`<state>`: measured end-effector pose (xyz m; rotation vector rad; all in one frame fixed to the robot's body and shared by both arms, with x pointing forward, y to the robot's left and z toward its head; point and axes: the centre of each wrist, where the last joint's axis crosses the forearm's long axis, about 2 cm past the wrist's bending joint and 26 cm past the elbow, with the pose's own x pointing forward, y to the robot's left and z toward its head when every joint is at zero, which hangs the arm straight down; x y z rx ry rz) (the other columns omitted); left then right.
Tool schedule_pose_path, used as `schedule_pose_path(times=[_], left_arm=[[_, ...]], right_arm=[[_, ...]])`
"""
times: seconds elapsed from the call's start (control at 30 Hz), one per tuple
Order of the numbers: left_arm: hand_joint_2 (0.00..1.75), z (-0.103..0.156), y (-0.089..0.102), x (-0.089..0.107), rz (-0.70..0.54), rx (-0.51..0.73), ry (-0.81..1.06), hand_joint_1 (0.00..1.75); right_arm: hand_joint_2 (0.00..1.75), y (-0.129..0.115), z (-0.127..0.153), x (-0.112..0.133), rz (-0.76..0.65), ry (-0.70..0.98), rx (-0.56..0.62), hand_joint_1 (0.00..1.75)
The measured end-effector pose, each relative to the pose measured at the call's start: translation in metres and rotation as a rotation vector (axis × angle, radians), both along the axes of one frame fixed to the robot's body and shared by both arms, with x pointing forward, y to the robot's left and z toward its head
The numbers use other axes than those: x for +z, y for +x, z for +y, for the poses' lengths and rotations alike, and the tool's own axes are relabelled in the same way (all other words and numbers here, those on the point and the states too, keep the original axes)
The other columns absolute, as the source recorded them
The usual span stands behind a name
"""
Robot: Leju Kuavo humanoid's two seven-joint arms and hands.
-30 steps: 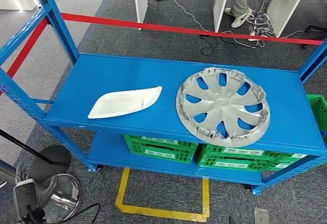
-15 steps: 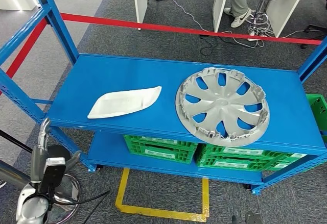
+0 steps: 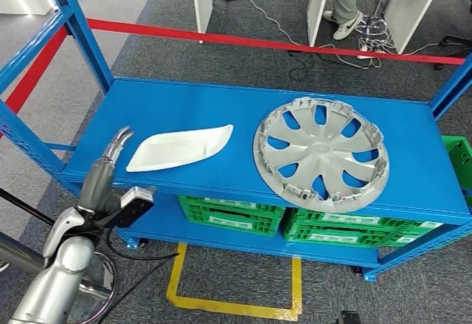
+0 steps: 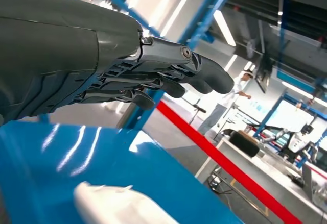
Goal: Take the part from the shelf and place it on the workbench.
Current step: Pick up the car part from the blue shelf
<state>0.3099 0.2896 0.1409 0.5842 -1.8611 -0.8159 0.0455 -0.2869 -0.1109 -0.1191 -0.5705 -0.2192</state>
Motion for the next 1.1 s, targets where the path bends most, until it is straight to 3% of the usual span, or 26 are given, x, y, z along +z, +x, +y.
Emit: schedule_pose_path(times=[0.23, 0.4, 0.67, 0.83, 1.1], left_arm=[[1.75, -0.013, 0.032, 0.027, 0.039, 0.056, 0.150, 0.00], [1.75, -0.011, 0.052, 0.035, 0.106, 0.132, 0.206, 0.00], [1.75, 0.007, 0.076, 0.031, 0.253, 0.209, 0.275, 0.00], [1.75, 0.015, 0.080, 0.022, 0.363, 0.119, 0.233, 0.00], [1.75, 0.020, 0.080, 0.014, 0.423, 0.055, 0.212, 0.00]], right_arm=[[0.00, -0.003, 0.002, 0.000, 0.054, 0.024, 0.040, 0.00], [0.00, -0.004, 0.004, -0.001, 0.078, 0.034, 0.063, 0.00], [0.00, -0.004, 0.005, -0.001, 0.089, 0.039, 0.088, 0.00], [0.00, -0.003, 0.005, -0.001, 0.090, 0.044, 0.113, 0.00], [0.00, -0.002, 0.005, 0.000, 0.087, 0.045, 0.124, 0.00]])
